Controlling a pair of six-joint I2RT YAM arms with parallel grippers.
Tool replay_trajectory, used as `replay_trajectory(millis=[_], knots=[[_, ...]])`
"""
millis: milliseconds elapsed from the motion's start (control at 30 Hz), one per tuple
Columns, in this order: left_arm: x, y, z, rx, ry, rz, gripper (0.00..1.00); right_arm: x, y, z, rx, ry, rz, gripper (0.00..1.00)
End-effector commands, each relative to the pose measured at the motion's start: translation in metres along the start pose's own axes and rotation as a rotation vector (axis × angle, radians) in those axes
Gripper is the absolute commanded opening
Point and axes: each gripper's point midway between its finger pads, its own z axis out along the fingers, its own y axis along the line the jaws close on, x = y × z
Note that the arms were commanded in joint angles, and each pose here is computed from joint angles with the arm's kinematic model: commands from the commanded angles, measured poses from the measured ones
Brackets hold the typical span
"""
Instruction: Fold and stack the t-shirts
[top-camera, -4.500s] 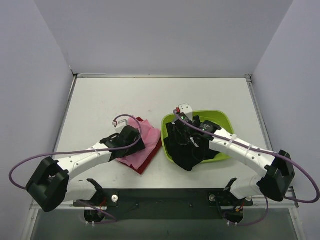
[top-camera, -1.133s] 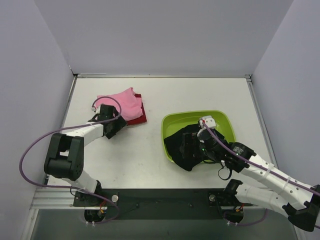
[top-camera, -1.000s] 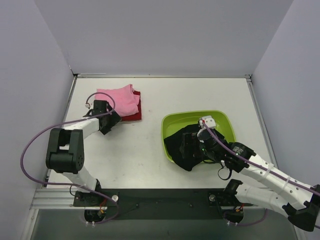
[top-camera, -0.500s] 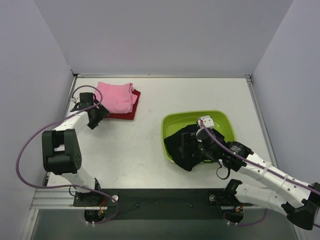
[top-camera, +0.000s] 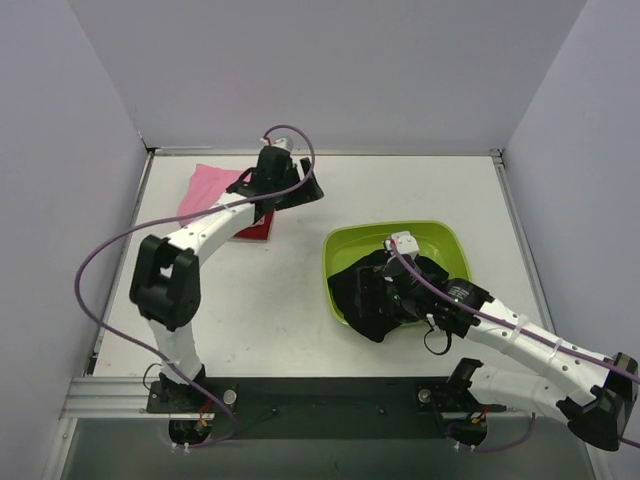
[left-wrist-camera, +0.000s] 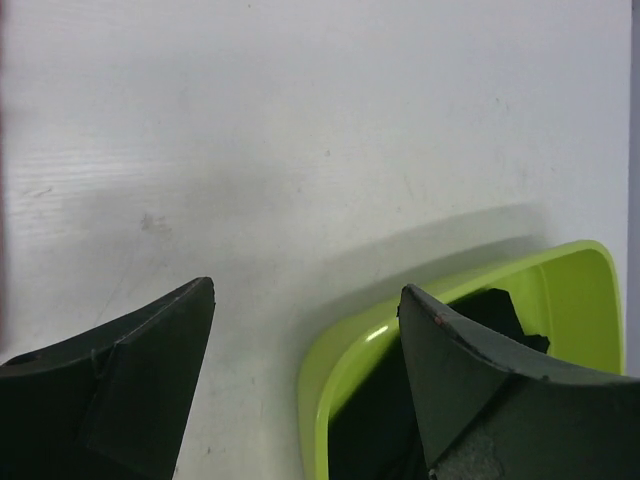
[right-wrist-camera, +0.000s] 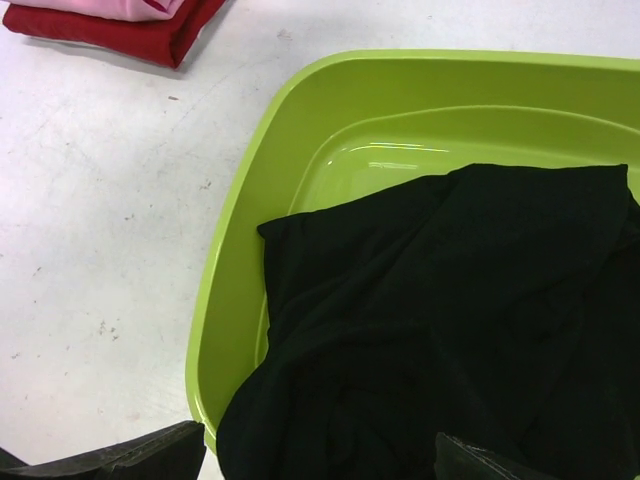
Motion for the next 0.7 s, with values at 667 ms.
replay_trajectory(millis=[667], knots=[[0.029, 0.118, 0.104, -0.209, 0.247, 0.127, 0.83, -0.013, -0.007, -0.018, 0.035, -0.059, 0.017, 1.00]])
